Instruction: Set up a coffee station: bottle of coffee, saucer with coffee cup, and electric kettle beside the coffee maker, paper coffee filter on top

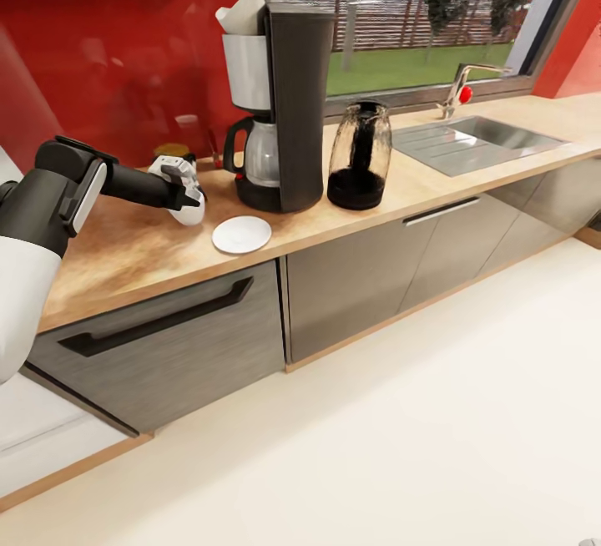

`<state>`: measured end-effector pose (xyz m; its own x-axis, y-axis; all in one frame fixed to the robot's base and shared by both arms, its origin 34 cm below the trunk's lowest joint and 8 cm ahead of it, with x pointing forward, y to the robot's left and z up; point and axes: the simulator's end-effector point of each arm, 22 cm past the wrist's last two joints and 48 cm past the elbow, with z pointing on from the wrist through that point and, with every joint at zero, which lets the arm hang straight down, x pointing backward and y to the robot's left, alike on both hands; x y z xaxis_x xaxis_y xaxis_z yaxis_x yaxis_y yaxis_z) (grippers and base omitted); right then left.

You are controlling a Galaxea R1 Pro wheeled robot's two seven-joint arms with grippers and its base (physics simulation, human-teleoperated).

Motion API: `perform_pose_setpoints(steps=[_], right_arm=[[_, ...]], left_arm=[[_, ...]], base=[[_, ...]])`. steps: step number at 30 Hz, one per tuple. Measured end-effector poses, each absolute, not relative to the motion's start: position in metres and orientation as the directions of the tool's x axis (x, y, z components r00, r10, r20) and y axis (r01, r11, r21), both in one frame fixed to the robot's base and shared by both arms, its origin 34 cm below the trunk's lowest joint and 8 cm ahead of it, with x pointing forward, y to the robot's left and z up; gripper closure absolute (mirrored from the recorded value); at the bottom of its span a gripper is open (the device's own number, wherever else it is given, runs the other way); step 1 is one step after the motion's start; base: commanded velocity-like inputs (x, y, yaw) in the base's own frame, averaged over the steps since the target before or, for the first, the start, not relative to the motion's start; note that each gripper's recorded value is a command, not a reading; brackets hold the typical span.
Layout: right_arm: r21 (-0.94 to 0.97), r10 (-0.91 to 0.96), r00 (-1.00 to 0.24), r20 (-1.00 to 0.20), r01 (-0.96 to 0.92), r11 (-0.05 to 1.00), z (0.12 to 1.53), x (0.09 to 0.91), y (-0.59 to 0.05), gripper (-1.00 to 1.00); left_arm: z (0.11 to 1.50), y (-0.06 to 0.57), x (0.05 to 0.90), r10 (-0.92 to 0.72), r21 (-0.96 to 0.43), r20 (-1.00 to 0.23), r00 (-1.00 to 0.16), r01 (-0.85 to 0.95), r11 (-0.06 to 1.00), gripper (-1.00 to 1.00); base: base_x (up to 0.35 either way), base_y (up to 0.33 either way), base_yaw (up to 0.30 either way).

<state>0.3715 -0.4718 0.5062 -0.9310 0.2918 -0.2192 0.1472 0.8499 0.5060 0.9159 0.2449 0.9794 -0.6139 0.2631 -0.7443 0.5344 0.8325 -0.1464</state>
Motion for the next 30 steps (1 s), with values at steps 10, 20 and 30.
perform_pose_setpoints(steps=[10, 20, 30], right_arm=[[0.508, 0.292, -0.928, -0.233, 0.14, 0.85, 0.51, 0.376, -0.472, -1.0], [0.508, 0.292, -0.927, -0.237, 0.138, 0.85, 0.511, 0.377, -0.472, -1.0], [0.51, 0.292, -0.927, -0.236, 0.138, 0.849, 0.511, 0.377, -0.472, -1.0]], left_arm=[[0.992, 0.245, 0.913, 0.263, -0.139, -0.755, -0.601, 0.537, 0.832, 1.0], [0.996, 0.244, 0.912, 0.262, -0.137, -0.757, -0.598, 0.538, 0.832, 1.0], [0.996, 0.244, 0.912, 0.262, -0.137, -0.758, -0.598, 0.538, 0.832, 1.0]], base=[[0.0, 0.0, 0.0], [0.0, -0.104, 0.0], [0.0, -0.005, 0.0]])
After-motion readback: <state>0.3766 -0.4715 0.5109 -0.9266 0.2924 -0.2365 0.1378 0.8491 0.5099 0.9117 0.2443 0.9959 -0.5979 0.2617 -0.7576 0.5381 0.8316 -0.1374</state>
